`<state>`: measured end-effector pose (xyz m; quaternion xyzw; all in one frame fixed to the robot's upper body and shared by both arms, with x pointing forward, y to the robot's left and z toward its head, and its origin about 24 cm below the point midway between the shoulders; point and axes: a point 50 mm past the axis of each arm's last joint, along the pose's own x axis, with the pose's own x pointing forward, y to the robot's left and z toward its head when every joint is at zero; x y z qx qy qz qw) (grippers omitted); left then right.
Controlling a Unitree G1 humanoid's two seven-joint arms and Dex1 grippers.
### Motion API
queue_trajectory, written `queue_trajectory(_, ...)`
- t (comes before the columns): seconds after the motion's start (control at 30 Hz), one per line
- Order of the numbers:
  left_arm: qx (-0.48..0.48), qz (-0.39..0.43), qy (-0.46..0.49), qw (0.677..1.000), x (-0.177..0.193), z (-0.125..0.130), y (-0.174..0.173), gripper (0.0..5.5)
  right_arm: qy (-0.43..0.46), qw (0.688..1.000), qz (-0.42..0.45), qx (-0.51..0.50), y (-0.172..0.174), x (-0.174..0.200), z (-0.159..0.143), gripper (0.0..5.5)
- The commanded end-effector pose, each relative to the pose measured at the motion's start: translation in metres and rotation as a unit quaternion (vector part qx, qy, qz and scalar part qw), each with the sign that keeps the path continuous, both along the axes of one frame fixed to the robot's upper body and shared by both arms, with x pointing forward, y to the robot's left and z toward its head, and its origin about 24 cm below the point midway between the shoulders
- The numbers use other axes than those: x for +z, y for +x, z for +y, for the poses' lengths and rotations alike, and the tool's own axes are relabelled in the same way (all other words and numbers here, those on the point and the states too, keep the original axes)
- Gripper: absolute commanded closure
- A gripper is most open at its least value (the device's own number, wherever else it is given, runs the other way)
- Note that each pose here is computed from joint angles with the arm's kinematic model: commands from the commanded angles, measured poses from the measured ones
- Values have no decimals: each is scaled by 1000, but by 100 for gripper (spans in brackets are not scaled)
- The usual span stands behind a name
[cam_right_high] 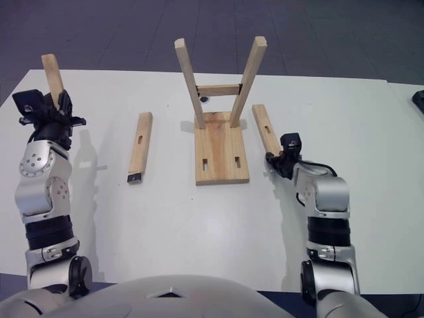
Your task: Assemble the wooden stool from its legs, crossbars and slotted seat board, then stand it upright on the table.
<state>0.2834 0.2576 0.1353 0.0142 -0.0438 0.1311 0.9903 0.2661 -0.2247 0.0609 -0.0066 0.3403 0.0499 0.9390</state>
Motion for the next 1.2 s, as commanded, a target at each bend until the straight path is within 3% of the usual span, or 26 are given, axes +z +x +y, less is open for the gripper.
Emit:
queue_trajectory(0.03,7,7,1,1000,-2,-1,-7,420,27,997,67,0,-28,-9,-4,344)
queue_trajectory(0.2,14,12,-2,1000,-5,-2,-13,420,32,998,49,38,-27,15,-5,344)
queue_trajectory(0.23,14,14,-2,1000,-6,-2,-14,420,29,997,44,49,-26,20,-5,308)
queue_trajectory(0.5,20,7,-3,1000,-6,-5,-15,420,-14,994,0,109,-9,51,-1,182)
queue_trajectory(0.6,10,-9,9,1000,1,-8,-16,420,-5,989,-60,136,-2,76,1,127)
queue_trajectory(0.7,-39,-58,31,997,21,-20,-15,420,102,956,-200,188,4,129,10,71)
queue_trajectory(0.8,-144,-120,59,980,50,-48,-14,420,177,909,-297,233,1,174,15,21)
queue_trajectory(0.9,-237,-152,104,954,69,-80,-17,420,249,838,-375,310,0,222,35,10)
queue_trajectory(1.03,-326,-182,149,916,83,-118,-23,420,319,798,-370,352,13,239,61,10)
queue_trajectory(1.2,-382,-195,170,887,85,-145,-29,420,362,789,-341,360,26,232,89,10)
